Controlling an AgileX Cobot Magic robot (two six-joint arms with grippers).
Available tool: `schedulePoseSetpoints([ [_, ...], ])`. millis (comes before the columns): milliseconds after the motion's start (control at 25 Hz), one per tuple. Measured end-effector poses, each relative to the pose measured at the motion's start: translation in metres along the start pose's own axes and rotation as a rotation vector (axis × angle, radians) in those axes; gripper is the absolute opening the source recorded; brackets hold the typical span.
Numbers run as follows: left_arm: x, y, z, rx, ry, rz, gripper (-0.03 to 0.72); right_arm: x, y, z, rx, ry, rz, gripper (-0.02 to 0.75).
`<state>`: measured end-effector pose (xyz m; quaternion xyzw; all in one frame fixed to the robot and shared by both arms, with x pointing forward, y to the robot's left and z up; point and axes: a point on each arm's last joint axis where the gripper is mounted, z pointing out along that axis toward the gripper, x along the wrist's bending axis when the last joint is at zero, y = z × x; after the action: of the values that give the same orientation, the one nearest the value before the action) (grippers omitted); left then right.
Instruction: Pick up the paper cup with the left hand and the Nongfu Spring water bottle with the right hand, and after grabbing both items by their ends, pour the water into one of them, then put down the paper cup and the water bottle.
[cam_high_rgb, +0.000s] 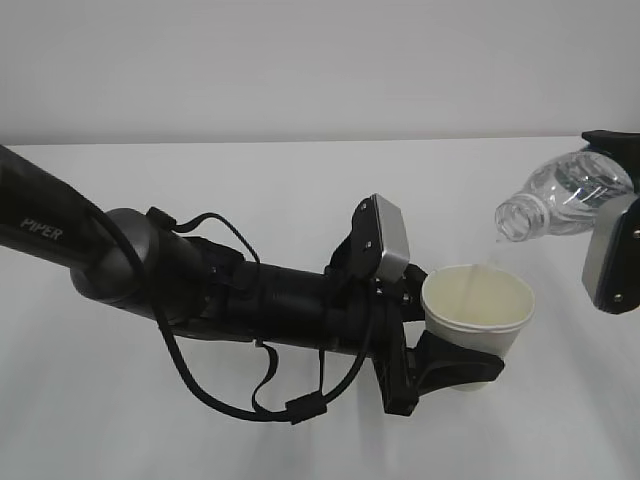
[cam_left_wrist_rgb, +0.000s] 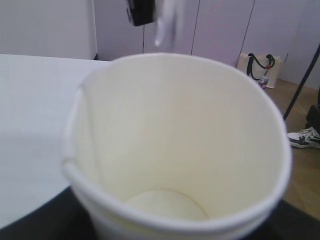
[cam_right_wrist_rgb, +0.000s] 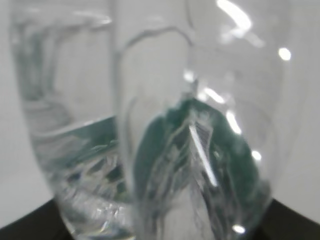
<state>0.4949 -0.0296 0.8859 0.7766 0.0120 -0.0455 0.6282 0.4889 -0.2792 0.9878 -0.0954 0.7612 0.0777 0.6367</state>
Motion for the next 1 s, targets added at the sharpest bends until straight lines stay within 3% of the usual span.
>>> schedulePoseSetpoints([
  [1000,0.0000,0.0000,0.0000,0.000,0.000,0.000,0.463,0.0001,0.0004,0.0000,-0.004,0.001,-0.032,0.436],
])
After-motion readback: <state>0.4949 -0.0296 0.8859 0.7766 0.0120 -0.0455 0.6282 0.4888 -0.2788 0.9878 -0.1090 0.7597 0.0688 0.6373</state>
